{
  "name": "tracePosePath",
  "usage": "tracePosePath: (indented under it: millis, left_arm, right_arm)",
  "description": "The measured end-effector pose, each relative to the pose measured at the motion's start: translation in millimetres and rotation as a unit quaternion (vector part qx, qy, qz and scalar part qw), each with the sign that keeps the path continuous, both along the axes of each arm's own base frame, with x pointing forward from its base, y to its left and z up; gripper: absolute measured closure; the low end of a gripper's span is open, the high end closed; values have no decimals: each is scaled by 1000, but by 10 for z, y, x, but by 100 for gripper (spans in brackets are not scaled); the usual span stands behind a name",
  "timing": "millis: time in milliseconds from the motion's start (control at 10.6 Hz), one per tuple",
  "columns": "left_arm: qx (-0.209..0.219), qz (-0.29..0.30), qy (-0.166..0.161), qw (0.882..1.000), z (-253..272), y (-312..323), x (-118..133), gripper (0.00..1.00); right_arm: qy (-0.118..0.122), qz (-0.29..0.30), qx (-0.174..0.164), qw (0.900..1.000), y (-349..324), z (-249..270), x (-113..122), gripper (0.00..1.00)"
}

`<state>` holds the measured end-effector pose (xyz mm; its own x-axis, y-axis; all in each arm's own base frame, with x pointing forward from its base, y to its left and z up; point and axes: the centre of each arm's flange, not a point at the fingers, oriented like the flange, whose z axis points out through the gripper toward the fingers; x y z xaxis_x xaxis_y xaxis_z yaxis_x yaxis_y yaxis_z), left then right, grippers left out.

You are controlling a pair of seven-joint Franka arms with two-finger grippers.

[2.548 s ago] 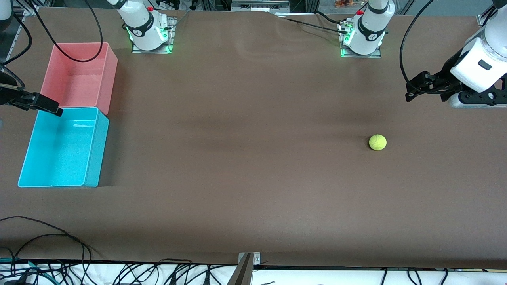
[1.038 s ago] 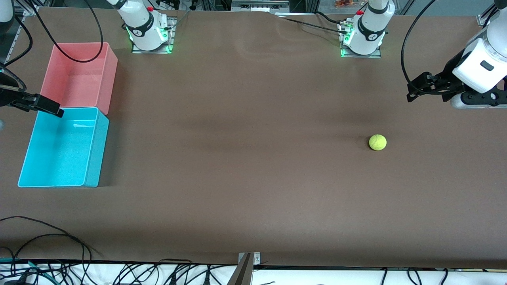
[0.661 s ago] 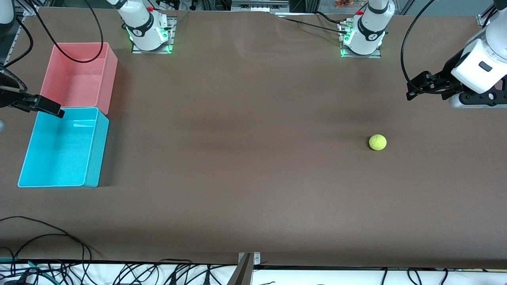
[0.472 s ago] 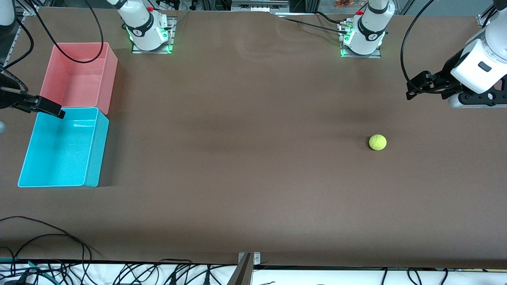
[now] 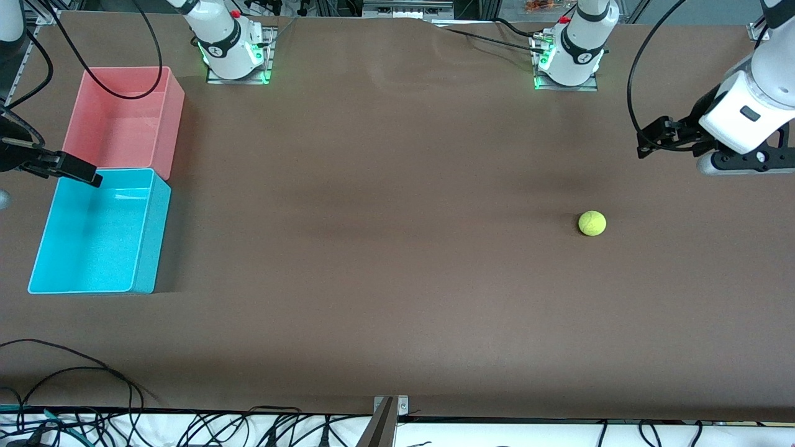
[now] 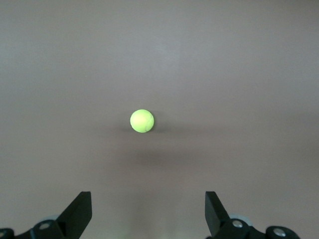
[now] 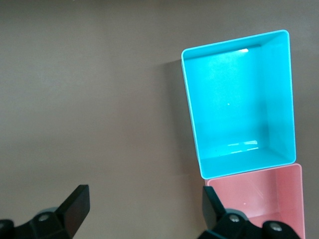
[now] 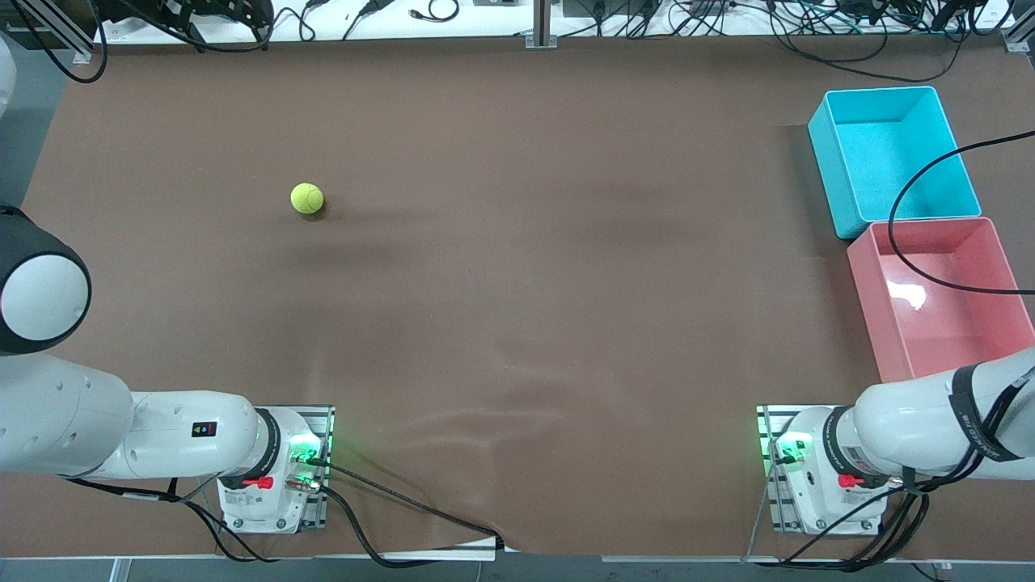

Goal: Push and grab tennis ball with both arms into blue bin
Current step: 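Move the left gripper down toward the tennis ball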

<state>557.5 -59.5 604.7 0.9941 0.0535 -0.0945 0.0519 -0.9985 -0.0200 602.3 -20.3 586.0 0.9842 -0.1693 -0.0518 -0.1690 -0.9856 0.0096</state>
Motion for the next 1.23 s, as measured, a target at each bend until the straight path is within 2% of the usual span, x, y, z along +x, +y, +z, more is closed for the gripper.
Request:
tracePosePath:
  millis: [283,755,1038,1227]
  left_arm:
    - [-1,-15,-1,1000,-252,454,48,0]
    - [7,-26,11,1000,-413,448,-30,0]
    - [8,-28,40,999,-774,636,-79,0]
    - [8,-20,27,999,-1043,769,-57,0]
  right_arm:
    - [0,0,0,1000,1,-24,17,0]
    - [-1,1,0,1000,6,-24,19,0]
    - [-1,1,0,1000,8,-23,20,0]
    - [-1,2,0,1000,8,-23,21,0]
